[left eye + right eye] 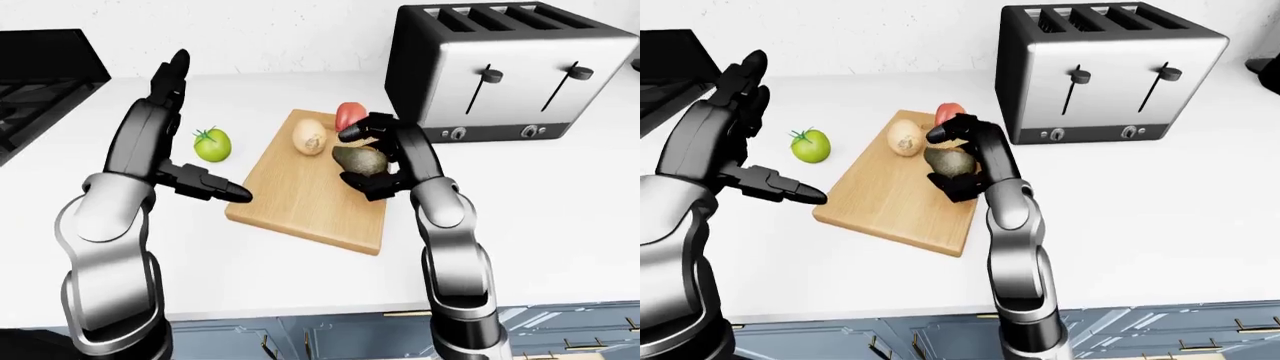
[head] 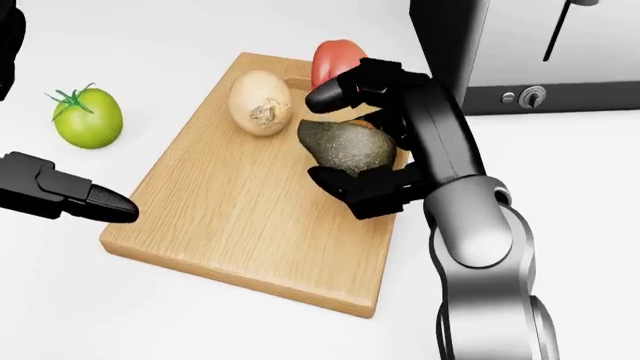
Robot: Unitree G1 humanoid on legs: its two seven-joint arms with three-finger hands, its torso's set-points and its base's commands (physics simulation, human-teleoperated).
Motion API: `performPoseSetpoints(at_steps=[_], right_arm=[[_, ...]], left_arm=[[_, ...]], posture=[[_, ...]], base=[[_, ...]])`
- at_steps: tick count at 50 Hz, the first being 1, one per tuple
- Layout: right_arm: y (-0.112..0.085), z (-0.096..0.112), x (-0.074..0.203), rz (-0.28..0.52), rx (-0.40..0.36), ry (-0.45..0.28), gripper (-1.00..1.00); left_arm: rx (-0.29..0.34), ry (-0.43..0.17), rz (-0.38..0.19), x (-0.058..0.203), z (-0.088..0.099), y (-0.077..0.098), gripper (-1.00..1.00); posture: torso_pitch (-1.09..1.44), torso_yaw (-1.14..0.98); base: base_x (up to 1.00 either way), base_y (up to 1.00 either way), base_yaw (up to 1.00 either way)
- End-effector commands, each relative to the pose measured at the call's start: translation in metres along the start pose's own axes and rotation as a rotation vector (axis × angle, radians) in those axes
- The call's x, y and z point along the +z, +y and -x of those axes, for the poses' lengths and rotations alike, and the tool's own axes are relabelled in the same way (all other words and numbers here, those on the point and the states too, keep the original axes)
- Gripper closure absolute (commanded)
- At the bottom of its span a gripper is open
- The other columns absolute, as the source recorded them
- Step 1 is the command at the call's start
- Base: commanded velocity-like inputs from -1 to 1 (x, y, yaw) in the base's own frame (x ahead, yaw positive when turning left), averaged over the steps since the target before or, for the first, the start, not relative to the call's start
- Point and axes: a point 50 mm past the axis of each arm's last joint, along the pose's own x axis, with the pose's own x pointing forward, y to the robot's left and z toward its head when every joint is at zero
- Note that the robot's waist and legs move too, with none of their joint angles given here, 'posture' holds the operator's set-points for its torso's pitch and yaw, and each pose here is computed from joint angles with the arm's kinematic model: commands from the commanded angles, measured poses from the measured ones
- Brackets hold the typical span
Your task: Place the avocado, onion, tomato and bell pepper on the cutting board.
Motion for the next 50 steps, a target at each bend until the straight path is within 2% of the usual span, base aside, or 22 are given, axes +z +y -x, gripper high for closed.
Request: performPoseSetpoints(at_steps=[1,7,14,24,27,32,35,37,38,50], right_arm=[[-0.007,0.004,0.021,0.008,-0.035,-0.107,0.02],[-0.005,-0.001,0.02,0.01,-0.036,-0.103,-0.1],[-0.012,0.021,0.023,0.008,-0.04,-0.105,-0.17],[-0.011,0.009,0.024,0.009,-0.043,-0.109,-0.25],[-0.016,0.011,0.028,0.009,-0.055,-0.117,-0.42],[-0.025,0.014,0.035,0.008,-0.089,-0.133,-0.55],[-0.032,0.013,0.04,0.014,-0.116,-0.142,-0.82],[-0.035,0.015,0.043,0.016,-0.125,-0.147,-0.88],[-0.038,0.016,0.044,0.016,-0.136,-0.15,-1.0],[-0.066,0.044,0.054,0.022,-0.19,-0.201,-1.0]], left_arm=[[0.04,-0.068,-0.026,0.013,0.002,0.007,-1.0],[0.038,-0.067,-0.027,0.012,0.0,0.006,-1.0],[0.037,-0.07,-0.031,0.014,-0.001,0.007,-1.0],[0.038,-0.074,-0.037,0.018,0.001,0.009,-1.0],[0.04,-0.074,-0.035,0.017,0.001,0.009,-1.0],[0.045,-0.071,-0.032,0.015,-0.003,0.01,-1.0],[0.043,-0.069,-0.033,0.013,-0.005,0.009,-1.0],[0.043,-0.07,-0.036,0.014,-0.007,0.01,-1.0],[0.046,-0.068,-0.043,0.014,-0.009,0.011,-1.0],[0.051,-0.081,-0.069,0.026,-0.034,0.023,-1.0]], posture=[[0.0,0.0],[0.0,0.0],[0.0,0.0],[0.0,0.0],[0.0,0.0],[0.0,0.0],[0.0,0.0],[0.0,0.0],[0.0,0.0],[0.0,0.0]], base=[[0.0,0.0,0.0],[0.0,0.0,0.0],[0.0,0.0,0.0],[0.0,0.0,0.0],[0.0,0.0,0.0],[0.0,0.0,0.0],[0.0,0.0,0.0],[0.0,0.0,0.0],[0.0,0.0,0.0],[0.0,0.0,0.0]])
